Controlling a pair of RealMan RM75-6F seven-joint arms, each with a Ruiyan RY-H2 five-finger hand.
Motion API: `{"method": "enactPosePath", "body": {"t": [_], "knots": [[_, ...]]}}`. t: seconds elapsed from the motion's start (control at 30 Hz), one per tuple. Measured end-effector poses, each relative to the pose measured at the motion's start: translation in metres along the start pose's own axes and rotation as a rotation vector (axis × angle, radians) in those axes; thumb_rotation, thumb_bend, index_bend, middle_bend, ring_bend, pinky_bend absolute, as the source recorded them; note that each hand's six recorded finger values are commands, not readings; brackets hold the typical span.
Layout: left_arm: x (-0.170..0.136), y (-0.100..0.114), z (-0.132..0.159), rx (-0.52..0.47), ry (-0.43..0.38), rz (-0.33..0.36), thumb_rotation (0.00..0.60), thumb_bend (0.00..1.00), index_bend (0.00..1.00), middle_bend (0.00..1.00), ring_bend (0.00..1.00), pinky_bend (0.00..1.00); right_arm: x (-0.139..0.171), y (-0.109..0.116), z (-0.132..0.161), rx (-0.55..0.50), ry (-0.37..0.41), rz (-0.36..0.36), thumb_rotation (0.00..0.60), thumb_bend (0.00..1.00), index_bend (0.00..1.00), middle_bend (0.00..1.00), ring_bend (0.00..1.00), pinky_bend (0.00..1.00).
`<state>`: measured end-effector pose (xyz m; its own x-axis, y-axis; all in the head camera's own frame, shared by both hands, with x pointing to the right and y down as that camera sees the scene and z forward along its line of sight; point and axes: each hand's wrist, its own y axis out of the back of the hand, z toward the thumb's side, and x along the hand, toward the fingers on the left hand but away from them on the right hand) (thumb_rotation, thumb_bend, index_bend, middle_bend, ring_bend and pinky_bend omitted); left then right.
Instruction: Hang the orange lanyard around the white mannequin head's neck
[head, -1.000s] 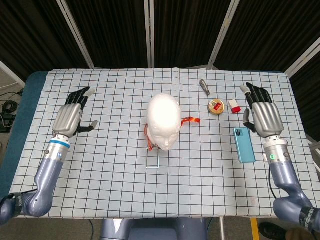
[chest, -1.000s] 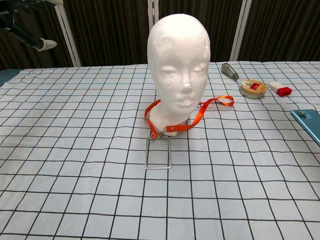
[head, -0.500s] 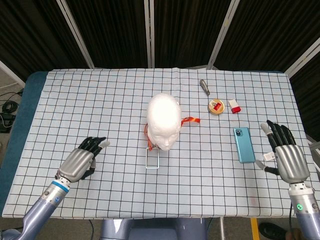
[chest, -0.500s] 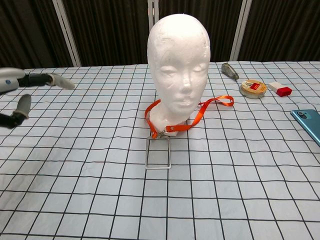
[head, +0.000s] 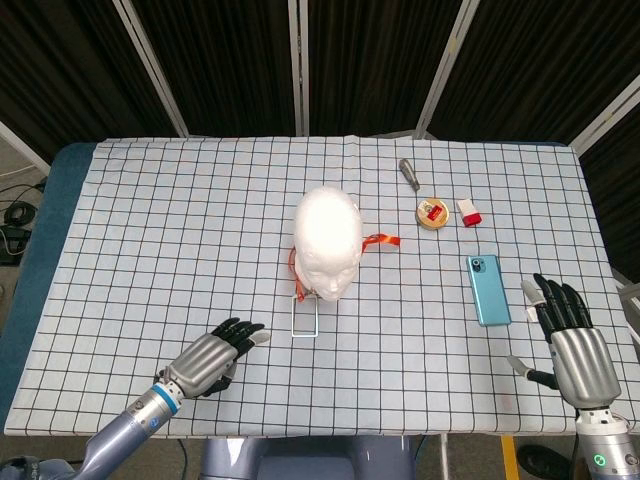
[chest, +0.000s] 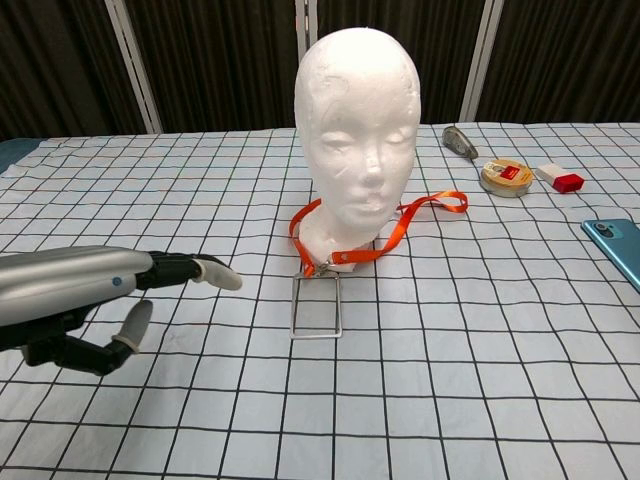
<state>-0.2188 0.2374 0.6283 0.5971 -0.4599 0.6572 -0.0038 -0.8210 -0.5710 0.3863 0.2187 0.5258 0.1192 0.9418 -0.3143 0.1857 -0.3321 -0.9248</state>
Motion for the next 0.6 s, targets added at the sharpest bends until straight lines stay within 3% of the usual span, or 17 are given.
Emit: {"method": "enactPosePath", "body": {"t": [0.23,0.47,0.6], "knots": [[0.033,-0.004,0.007,0.012,-0.017,-0.01,0.6,1.0,0.0,0.0,0.0,0.0,0.0,-0.006,-0.005,-0.005,-0.01,0.019,0.6,0.0,0.0,0.0,0.0,0.0],[0.064,-0.009,0.008,-0.043,-0.009,-0.028,0.6,1.0,0.0,0.0,0.0,0.0,-0.001,-0.009,-0.001,-0.019,-0.004,0.03,0.6,0.0,0.0,0.0,0.0,0.0],[0.08,-0.014,0.009,-0.046,-0.009,-0.041,0.6,1.0,0.0,0.0,0.0,0.04,-0.001,-0.012,-0.001,-0.011,-0.01,0.037,0.6,0.0,0.0,0.0,0.0,0.0]]}}
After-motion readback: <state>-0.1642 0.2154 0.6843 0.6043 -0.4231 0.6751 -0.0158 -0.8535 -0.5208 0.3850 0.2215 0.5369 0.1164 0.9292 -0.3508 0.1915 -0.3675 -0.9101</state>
